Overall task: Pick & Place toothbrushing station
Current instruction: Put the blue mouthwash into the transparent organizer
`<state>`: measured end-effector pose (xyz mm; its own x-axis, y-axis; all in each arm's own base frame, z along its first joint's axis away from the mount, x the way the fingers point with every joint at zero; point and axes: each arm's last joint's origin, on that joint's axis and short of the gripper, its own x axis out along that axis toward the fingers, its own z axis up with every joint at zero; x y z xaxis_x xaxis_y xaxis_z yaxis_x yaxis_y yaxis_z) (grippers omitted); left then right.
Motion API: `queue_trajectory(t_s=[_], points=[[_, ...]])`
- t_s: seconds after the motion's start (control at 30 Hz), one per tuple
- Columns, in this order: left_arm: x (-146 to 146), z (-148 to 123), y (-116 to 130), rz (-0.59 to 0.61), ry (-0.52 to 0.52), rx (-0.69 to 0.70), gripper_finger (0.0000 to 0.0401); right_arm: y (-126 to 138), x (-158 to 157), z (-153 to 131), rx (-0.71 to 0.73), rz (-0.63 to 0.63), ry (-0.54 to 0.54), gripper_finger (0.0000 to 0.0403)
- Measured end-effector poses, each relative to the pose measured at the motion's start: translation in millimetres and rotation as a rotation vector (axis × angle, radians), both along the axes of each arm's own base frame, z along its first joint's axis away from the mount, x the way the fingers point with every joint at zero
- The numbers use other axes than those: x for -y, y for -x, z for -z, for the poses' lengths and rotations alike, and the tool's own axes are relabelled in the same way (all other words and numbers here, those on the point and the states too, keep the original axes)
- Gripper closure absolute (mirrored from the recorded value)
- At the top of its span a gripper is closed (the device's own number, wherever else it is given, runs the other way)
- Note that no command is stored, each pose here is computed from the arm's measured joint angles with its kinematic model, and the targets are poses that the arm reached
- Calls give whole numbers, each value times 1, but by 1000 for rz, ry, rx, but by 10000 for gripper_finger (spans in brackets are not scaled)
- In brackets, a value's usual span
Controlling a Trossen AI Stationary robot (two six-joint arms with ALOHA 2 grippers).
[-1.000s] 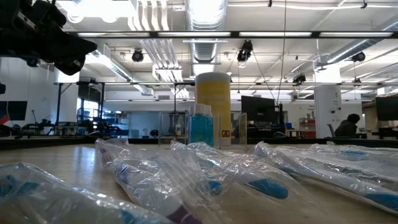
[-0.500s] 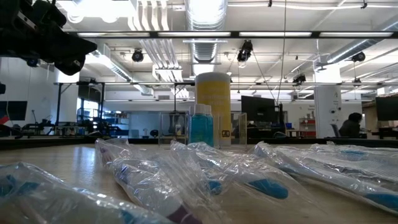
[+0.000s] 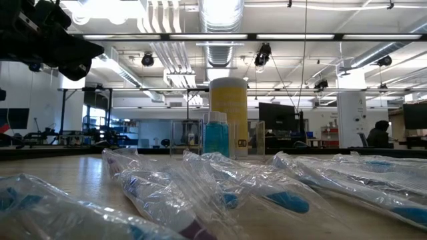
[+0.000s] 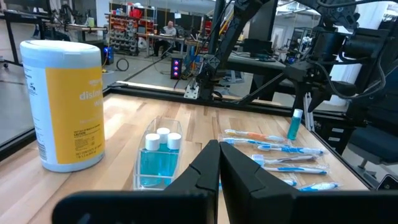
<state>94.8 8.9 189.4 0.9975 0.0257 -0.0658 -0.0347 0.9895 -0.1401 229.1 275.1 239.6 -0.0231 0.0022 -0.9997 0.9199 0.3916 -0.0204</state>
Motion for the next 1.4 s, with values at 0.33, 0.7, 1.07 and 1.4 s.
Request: queue_trajectory(t_s=[0.33, 0.7, 1.07, 1.4], points=[[0, 0, 0, 0, 1, 0, 387, 5, -1, 3, -3, 1, 11, 206], [0, 0, 0, 0, 1, 0, 387, 9, 0, 16, -1, 6, 39, 207], [0, 0, 0, 0, 1, -1, 387, 10, 0, 24, 1, 3, 35, 224], [0, 0, 0, 0, 1, -1, 387, 9, 0, 37, 19, -12, 9, 263]])
